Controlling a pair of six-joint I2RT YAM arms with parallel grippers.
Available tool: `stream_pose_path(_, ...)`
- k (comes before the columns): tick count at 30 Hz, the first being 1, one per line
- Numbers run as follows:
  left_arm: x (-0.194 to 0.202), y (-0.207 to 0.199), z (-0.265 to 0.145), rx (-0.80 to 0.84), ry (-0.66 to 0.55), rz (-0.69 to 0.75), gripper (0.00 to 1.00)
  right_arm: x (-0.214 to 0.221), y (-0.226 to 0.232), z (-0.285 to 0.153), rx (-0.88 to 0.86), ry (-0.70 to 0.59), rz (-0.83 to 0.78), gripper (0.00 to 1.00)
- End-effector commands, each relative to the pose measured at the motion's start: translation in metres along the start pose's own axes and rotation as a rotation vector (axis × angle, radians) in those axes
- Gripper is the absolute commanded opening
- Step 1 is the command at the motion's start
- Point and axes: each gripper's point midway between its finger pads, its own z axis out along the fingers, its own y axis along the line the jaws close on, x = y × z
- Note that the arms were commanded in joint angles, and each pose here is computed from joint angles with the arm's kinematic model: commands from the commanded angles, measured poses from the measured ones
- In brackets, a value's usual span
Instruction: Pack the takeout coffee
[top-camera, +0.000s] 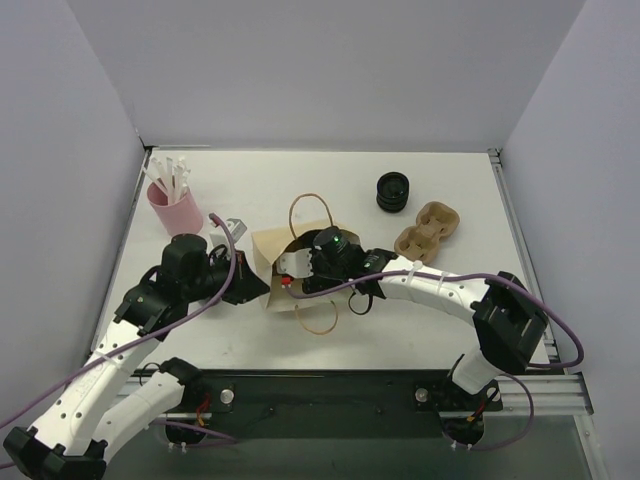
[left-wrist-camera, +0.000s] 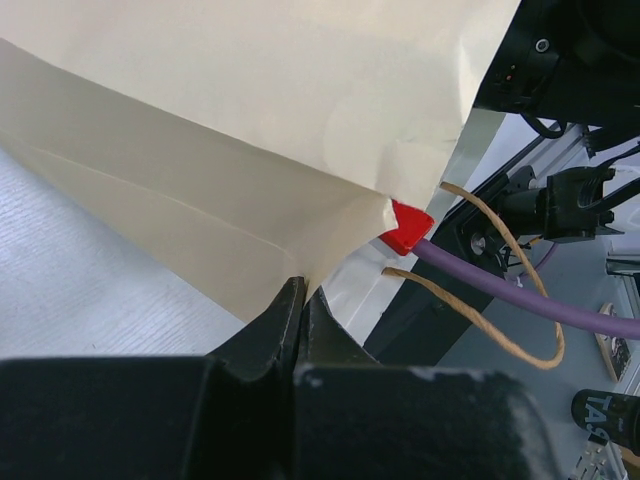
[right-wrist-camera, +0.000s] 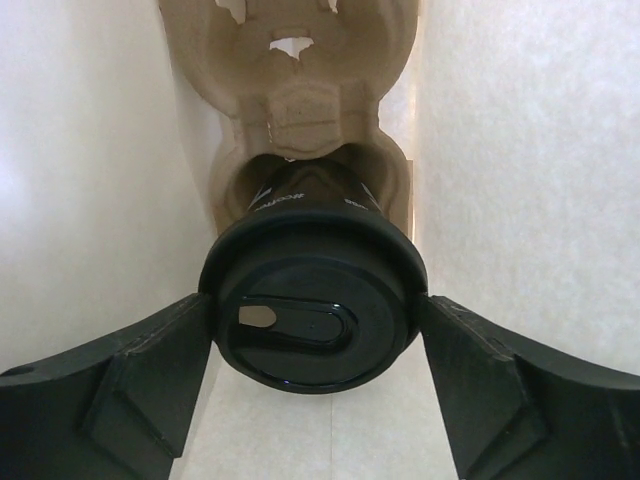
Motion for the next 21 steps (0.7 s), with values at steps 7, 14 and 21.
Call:
stream_pose_path(7,-0.023,-0.020,-0.005,0.053,-0.049,0.013,0.00,-0.001,-0.018,-0.003,0.040,-0.012,0.042,0.95)
stream_pose_path(14,-0.030,-0.020,-0.004,0.046,-0.050,0.011,0.00,-0.004,-0.025,-0.009,0.046,-0.024,0.039,1.00)
stream_pose_path(21,-0.036,-0.023,-0.006,0.040,-0.056,0.016,0.00,-0.007,-0.030,-0.018,0.041,-0.039,0.029,1.00)
